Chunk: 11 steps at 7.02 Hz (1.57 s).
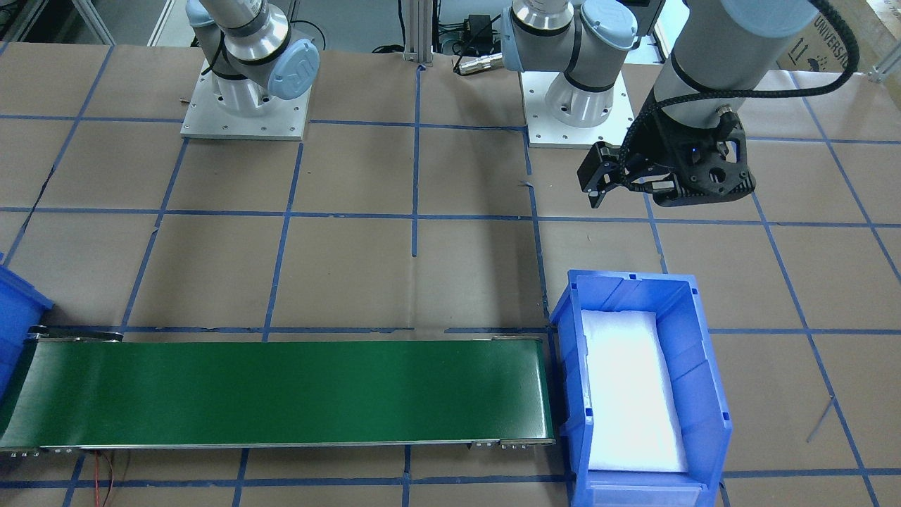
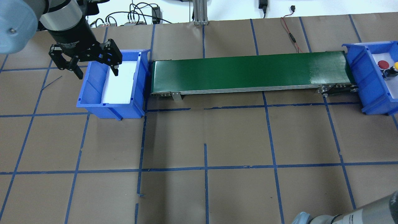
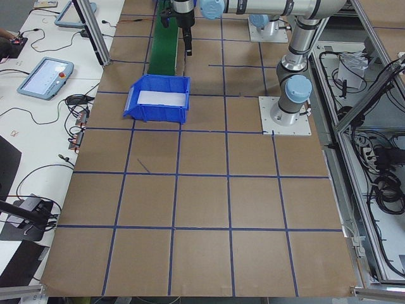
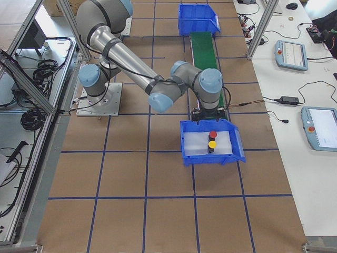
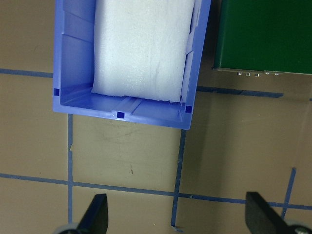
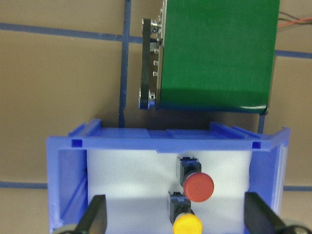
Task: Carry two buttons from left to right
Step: 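Open the right gripper and raise it back over the conveyor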
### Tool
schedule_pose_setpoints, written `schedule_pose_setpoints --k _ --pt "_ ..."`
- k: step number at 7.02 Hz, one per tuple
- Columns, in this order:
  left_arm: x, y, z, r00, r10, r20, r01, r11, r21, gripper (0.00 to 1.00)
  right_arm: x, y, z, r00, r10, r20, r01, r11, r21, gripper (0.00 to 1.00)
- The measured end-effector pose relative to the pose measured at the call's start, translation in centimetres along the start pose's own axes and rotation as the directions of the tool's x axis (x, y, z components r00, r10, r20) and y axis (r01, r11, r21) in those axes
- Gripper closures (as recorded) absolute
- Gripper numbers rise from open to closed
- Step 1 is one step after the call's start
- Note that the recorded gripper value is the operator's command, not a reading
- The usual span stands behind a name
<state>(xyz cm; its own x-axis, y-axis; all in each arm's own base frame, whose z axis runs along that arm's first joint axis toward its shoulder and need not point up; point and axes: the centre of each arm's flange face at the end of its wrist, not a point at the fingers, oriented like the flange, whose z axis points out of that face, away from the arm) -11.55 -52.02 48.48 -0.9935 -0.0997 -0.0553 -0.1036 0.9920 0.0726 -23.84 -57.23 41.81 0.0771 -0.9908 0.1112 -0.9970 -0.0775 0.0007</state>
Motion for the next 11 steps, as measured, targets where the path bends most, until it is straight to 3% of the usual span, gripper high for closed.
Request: schedule_pose_setpoints --k 2,3,5,6,7,8,10,11 --pt "0.0 0.0 -0.1 1.000 0.001 0.000 -0.001 1.000 0.002 0.00 0.2 -11.2 -5.9 0.993 0.119 0.025 -0.118 0.992 -0.055 0.00" --pt "0.0 -0.1 -0.2 1.000 0.004 -0.003 -0.004 1.000 0.006 0.00 -0.3 -16.6 -8.1 0.975 0.223 0.022 -0.222 0.973 -0.061 0.00" --pt "-0.1 -0.3 -0.7 1.000 0.027 -0.014 -0.027 0.999 0.027 0.00 -0.9 -28.0 -10.7 0.918 0.396 0.003 -0.396 0.918 -0.042 0.00" --pt "-0.4 -0.5 -1.1 0.999 0.042 -0.016 -0.041 0.998 0.036 0.00 -1.5 -33.2 -11.3 0.878 0.479 -0.004 -0.479 0.877 -0.028 0.00" --pt "-0.4 -0.5 -1.3 0.999 0.045 -0.024 -0.044 0.998 0.040 0.00 -2.1 -36.8 -11.3 0.808 0.590 -0.002 -0.590 0.807 -0.020 0.00" --pt "-0.3 -0.5 -1.3 0.998 0.046 -0.036 -0.045 0.998 0.041 0.00 -2.6 -38.7 -11.2 0.715 0.700 0.001 -0.699 0.714 -0.021 0.00" --pt "-0.2 -0.5 -1.2 0.998 0.049 -0.042 -0.047 0.998 0.038 0.00 -3.2 -39.5 -11.2 0.579 0.815 -0.003 -0.815 0.579 -0.030 0.00" --pt "-0.1 -0.4 -1.0 0.998 0.049 -0.038 -0.047 0.998 0.035 0.00 -3.8 -39.5 -11.8 0.471 0.882 -0.007 -0.882 0.470 -0.038 0.00"
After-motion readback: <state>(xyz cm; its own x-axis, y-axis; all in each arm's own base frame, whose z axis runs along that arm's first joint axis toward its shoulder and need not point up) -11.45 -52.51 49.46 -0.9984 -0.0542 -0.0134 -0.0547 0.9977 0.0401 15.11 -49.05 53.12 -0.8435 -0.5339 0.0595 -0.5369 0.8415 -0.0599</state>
